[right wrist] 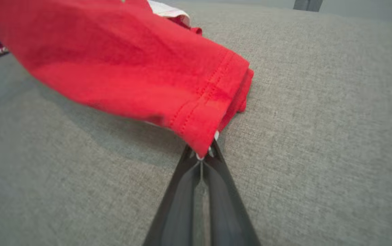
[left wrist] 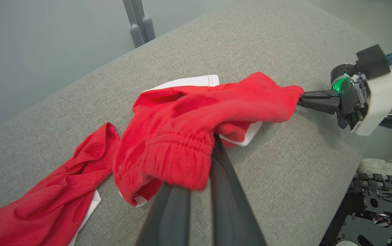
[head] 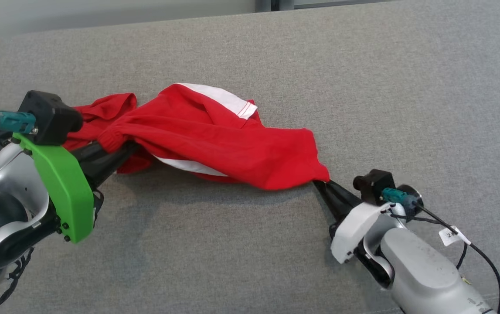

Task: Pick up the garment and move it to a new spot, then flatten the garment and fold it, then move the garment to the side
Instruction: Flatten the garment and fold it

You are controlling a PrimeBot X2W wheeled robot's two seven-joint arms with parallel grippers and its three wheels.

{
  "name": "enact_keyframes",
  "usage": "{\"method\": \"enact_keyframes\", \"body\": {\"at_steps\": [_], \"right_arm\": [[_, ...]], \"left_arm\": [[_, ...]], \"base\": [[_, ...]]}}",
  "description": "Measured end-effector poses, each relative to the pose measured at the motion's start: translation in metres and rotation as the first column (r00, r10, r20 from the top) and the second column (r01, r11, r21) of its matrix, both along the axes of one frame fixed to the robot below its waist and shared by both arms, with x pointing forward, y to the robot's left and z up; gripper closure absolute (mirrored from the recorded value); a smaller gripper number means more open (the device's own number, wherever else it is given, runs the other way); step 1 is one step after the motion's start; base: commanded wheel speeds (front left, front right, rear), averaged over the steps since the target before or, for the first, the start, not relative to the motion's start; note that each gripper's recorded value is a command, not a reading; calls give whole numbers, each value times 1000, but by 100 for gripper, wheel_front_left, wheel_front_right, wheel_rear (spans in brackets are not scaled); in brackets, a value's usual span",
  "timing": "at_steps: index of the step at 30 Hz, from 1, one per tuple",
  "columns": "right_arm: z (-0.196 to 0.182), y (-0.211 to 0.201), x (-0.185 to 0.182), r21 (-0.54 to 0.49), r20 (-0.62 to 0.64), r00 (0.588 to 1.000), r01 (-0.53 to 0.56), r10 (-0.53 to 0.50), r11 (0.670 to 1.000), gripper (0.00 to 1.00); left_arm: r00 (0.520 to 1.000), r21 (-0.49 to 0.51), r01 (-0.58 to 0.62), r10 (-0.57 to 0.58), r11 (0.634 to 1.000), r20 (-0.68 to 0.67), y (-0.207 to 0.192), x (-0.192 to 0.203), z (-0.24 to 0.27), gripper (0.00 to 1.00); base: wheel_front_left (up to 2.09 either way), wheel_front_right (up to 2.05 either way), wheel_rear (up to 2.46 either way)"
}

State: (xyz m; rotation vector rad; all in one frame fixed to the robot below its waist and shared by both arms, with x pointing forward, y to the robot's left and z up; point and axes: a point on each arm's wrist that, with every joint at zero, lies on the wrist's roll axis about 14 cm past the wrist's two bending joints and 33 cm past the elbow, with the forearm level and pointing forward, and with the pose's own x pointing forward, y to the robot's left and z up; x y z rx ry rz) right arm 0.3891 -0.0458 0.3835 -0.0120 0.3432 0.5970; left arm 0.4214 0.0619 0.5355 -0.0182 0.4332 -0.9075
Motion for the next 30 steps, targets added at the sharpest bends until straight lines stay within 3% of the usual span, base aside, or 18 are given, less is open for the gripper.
{"method": "enact_keyframes", "body": {"at_steps": [2, 5, 9, 10, 12, 13, 15, 16, 19, 22, 24, 26, 29, 30], "right_arm": [[14, 5, 3, 162, -51, 994, 100, -93, 982, 100], [50, 16, 13, 393, -89, 983, 184, -162, 901, 100], [106, 28, 17, 577, -75, 989, 150, -131, 803, 100], [135, 25, 16, 637, -62, 993, 117, -101, 762, 100], [164, 19, 14, 687, -37, 997, 79, -73, 723, 100], [164, 19, 14, 687, -37, 997, 79, -73, 723, 100], [222, -2, 9, 774, 49, 996, 6, -69, 634, 100], [222, -2, 9, 774, 49, 996, 6, -69, 634, 100], [279, -18, -10, 840, 143, 988, -96, -48, 533, 100], [328, -35, -35, 867, 239, 971, -199, -30, 457, 100], [354, -49, -50, 870, 294, 955, -251, -39, 425, 100], [367, -73, -57, 871, 317, 944, -254, -88, 421, 100], [345, -116, -48, 888, 226, 955, -120, -194, 445, 100], [332, -128, -44, 902, 169, 961, -60, -221, 429, 100]], "left_arm": [[1000, 11, -7, 7, 1000, -17, 4, 0, -1, 100], [999, 6, -14, 14, 1000, -50, 8, -2, -1, 100], [996, -28, -9, 7, 1000, -87, 5, -7, 6, 100], [996, -37, -9, 6, 999, -90, 4, -9, 12, 100], [996, -61, -7, 1, 998, -90, 2, -11, 20, 100], [996, -61, -7, 1, 998, -90, 2, -11, 20, 100], [997, -93, -3, -5, 996, -81, 0, -16, 35, 100], [997, -93, -3, -5, 996, -81, 0, -16, 35, 100], [994, -128, 14, -28, 992, -107, -3, -29, 45, 100], [987, -158, 53, -76, 986, -144, -8, -50, 53, 100], [982, -184, 83, -112, 979, -151, -11, -62, 65, 100], [978, -210, 116, -149, 971, -146, -14, -71, 81, 100], [962, -237, 164, -208, 958, -177, -20, -82, 90, 100], [953, -247, 176, -227, 953, -199, -23, -85, 90, 100]], "base": [[0, 0, 0], [0, 0, 0], [0, 0, 0], [0, 0, 0], [0, 0, 0], [0, 0, 0], [0, 0, 0], [0, 0, 0], [0, 0, 0], [0, 0, 0], [0, 0, 0], [0, 0, 0], [0, 0, 0], [0, 0, 0]]}}
